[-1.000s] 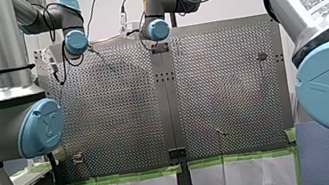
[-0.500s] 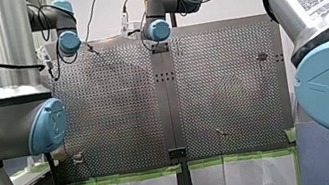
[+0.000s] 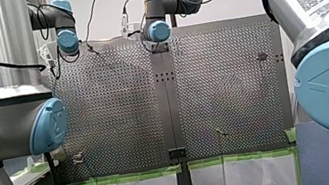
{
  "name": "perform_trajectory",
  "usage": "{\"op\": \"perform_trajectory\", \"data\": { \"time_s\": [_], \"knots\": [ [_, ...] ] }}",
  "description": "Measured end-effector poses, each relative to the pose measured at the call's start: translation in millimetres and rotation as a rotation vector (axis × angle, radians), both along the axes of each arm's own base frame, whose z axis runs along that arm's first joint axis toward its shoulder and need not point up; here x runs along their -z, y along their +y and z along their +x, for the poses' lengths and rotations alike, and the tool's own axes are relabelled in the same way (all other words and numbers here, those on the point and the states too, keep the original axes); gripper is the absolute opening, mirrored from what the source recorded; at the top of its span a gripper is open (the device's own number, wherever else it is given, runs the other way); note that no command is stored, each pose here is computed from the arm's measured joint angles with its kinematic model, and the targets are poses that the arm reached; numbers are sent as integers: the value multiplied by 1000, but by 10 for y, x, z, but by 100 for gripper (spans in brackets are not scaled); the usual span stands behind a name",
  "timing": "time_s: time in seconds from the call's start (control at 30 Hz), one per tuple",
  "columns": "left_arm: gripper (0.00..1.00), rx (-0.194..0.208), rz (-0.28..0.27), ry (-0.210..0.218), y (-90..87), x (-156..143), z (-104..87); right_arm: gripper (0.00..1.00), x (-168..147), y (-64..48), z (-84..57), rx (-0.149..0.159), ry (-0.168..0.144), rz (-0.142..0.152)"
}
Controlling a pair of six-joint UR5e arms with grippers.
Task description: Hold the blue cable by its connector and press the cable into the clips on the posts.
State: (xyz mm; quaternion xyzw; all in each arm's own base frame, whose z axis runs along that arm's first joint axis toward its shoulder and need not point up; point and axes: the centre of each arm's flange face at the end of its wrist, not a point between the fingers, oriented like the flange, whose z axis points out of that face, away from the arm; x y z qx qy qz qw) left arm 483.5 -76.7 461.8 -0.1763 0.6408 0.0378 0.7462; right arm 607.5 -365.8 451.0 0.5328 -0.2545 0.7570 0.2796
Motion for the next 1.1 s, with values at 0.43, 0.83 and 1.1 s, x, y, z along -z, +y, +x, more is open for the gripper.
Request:
{"op": "perform_trajectory", "data": {
  "time_s": [0.43, 0.83, 1.1],
  "knots": [
    [0, 30, 10, 18, -28, 207, 51, 0, 282, -88, 79, 4, 28, 25],
    [0, 76, 3, -18, 18, 57, 208, 0, 234, -186, 84, 12, 16, 16],
    [0, 99, -6, 2, 50, 169, 304, 0, 188, -296, 31, 30, 7, 13]
  ]
}}
